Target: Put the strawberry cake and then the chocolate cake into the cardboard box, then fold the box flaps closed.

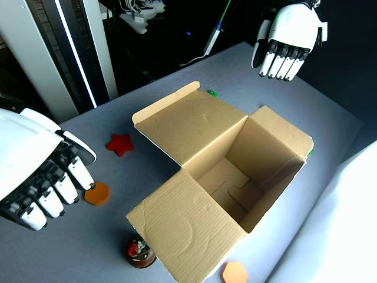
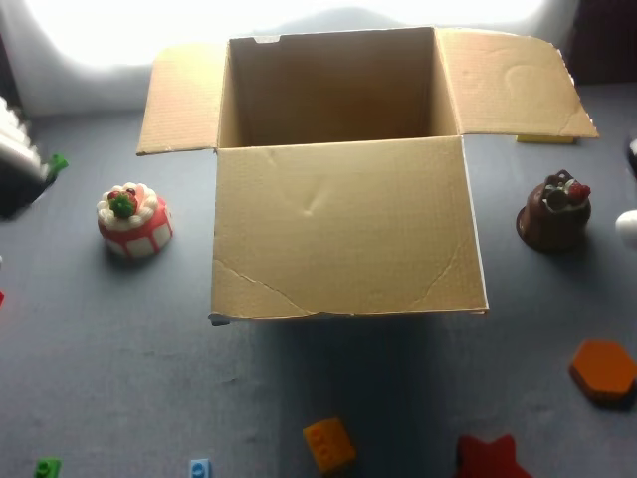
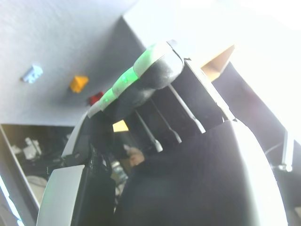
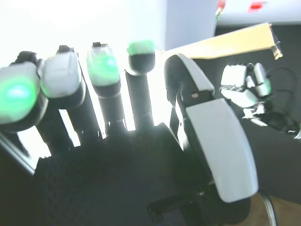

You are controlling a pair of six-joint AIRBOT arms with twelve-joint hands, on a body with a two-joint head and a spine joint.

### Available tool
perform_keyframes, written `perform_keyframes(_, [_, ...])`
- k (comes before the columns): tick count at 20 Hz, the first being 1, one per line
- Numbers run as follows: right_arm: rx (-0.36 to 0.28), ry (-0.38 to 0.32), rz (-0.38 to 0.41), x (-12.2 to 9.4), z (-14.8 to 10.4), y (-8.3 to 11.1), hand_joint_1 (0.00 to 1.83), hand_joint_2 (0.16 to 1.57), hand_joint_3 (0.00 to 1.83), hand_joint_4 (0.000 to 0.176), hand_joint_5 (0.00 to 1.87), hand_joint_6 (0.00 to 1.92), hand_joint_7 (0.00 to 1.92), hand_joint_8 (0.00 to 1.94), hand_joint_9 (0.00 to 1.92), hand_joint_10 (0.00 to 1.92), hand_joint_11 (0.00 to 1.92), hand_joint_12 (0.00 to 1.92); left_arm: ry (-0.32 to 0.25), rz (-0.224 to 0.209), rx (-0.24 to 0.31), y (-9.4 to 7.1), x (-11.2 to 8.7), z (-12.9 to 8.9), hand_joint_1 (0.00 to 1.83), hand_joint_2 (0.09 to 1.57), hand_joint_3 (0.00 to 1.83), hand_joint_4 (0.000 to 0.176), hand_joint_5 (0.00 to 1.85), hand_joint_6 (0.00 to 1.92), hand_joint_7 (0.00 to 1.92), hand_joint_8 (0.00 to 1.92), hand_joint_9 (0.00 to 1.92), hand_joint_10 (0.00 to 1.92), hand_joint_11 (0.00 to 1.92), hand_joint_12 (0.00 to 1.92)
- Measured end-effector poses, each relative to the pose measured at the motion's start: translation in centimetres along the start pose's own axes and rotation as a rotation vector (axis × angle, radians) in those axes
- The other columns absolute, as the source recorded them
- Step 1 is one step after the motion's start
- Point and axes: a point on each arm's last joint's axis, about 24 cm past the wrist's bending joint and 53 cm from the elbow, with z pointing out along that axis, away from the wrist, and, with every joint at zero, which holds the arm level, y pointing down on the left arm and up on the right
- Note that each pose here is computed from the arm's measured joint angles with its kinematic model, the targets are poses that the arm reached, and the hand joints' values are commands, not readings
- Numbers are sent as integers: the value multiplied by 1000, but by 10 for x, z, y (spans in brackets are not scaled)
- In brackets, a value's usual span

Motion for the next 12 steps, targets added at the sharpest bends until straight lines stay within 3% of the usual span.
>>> perform_keyframes(5, [-12,-17,-28,-4,1,5,205,1184,0,0,193,15,176,6,145,61,0,643,24,4,21,-5,6,5,58,1198,0,0,117,0,164,0,187,0,0,802])
perform_keyframes(7, [-12,-14,-35,-4,1,5,365,1088,0,0,169,3,154,3,139,52,0,673,34,11,14,-3,8,4,394,1141,0,0,107,2,143,3,176,1,0,769])
perform_keyframes(8, [-12,-17,-36,-4,1,5,413,1042,0,0,161,1,147,2,131,48,0,672,39,15,13,-3,9,4,470,1127,0,0,111,4,145,4,180,2,0,766])
perform_keyframes(10, [9,-21,-25,-5,1,0,708,1006,0,0,108,0,138,1,135,44,0,764,70,39,-1,1,16,4,759,1103,0,15,109,2,156,7,194,7,0,744])
perform_keyframes(11, [19,-27,-23,-7,1,-2,794,999,0,0,112,3,140,1,131,38,0,728,81,47,-7,2,19,4,839,1100,0,21,110,2,161,5,191,4,0,707])
perform_keyframes(12, [24,-34,-19,-9,1,-3,915,997,0,0,75,2,140,0,114,27,0,528,86,52,-9,3,20,4,940,1088,0,35,121,4,167,4,169,2,0,621])
